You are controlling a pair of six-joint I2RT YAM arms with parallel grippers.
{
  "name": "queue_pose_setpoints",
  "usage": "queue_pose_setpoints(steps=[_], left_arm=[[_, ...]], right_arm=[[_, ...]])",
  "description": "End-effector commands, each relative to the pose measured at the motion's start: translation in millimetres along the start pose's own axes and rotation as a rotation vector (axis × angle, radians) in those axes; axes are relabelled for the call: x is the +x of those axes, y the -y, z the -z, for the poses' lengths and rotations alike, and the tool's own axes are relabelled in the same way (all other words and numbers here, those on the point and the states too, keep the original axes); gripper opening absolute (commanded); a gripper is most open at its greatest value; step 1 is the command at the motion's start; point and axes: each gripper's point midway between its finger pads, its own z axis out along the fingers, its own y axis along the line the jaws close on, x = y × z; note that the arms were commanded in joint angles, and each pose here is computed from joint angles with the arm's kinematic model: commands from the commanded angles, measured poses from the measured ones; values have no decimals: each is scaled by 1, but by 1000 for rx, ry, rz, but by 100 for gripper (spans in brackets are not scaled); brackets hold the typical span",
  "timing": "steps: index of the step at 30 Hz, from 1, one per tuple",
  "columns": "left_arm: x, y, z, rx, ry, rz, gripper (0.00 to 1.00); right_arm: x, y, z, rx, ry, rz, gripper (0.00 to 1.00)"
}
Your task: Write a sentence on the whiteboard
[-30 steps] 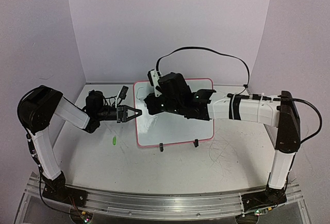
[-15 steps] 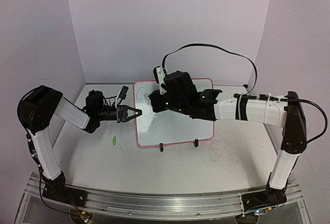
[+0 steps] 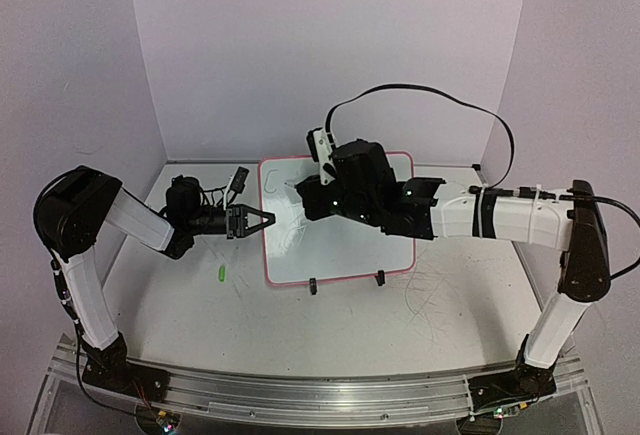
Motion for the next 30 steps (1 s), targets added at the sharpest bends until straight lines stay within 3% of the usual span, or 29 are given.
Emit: queue_pose_setpoints(steps=[1, 13, 30], left_arm=[[4, -3, 2, -13, 1, 33, 0], [5, -4, 3, -20, 3, 42, 0], [3, -5, 3, -26, 8, 41, 0]], right_arm=[[-23, -5, 15, -37, 62, -8, 0], [-15, -18, 2, -98, 40, -2, 0], [-26, -3, 0, -16, 82, -9, 0]])
